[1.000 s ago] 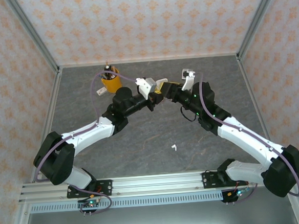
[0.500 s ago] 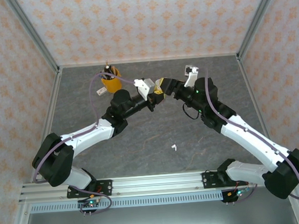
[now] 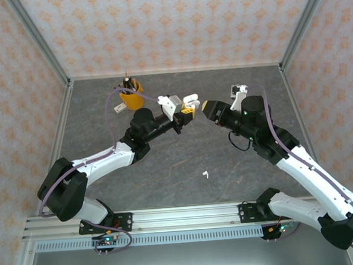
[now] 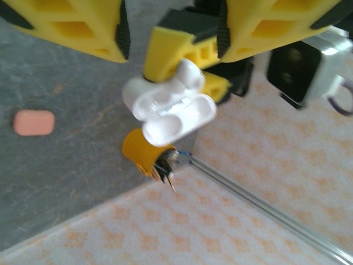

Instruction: Insert the wireless bluetooth earbuds into the charging case

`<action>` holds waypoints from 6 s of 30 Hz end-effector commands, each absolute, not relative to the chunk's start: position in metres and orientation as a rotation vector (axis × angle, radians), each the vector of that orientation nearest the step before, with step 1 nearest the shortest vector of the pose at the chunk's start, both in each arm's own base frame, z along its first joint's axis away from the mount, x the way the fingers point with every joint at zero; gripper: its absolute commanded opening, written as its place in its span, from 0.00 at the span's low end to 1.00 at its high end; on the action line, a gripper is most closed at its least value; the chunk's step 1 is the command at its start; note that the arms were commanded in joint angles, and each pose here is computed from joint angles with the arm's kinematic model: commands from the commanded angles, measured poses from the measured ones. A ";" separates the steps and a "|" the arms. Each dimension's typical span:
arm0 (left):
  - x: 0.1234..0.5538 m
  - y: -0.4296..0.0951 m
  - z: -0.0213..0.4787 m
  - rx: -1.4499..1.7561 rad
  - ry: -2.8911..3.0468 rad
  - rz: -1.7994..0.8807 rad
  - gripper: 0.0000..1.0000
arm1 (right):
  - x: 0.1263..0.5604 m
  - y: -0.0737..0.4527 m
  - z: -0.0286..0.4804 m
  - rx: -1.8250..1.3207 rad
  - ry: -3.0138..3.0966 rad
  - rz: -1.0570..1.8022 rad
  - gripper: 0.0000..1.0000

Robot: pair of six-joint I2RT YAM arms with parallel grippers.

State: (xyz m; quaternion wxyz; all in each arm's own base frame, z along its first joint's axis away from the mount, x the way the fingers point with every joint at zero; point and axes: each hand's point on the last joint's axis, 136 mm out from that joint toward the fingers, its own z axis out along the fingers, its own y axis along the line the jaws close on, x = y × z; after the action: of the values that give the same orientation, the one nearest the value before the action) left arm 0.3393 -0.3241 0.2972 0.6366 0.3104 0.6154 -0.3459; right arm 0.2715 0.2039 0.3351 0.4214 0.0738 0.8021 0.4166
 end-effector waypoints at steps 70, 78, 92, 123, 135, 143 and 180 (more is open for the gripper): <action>0.330 -0.330 0.300 0.716 1.372 -0.850 0.00 | 0.289 0.238 0.348 0.070 2.143 1.050 0.03; 0.329 -0.329 0.301 0.714 1.369 -0.845 0.00 | 0.283 0.229 0.356 0.070 2.115 1.030 0.03; 0.319 -0.291 0.306 0.727 1.376 -0.634 0.00 | 0.247 0.181 0.192 0.222 2.508 0.667 0.66; 0.319 -0.230 0.305 0.589 1.385 -0.567 0.00 | 0.191 0.204 0.037 -0.410 2.997 -0.035 0.62; 0.322 -0.231 0.304 0.587 1.385 -0.568 0.00 | 0.186 0.207 0.023 -0.445 3.034 -0.059 0.55; 0.322 -0.230 0.304 0.584 1.384 -0.564 0.00 | 0.182 0.210 0.019 -0.474 3.049 -0.066 0.54; 0.323 -0.230 0.307 0.573 1.383 -0.579 0.00 | 0.172 0.199 0.019 -0.459 3.060 -0.072 0.40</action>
State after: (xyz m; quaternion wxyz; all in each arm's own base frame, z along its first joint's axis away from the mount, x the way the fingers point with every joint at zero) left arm 0.3224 -0.2341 0.2918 0.6756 0.2699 0.6367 -0.2558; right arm 0.1774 0.2086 0.0171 0.0231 -0.1461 0.9890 -0.0091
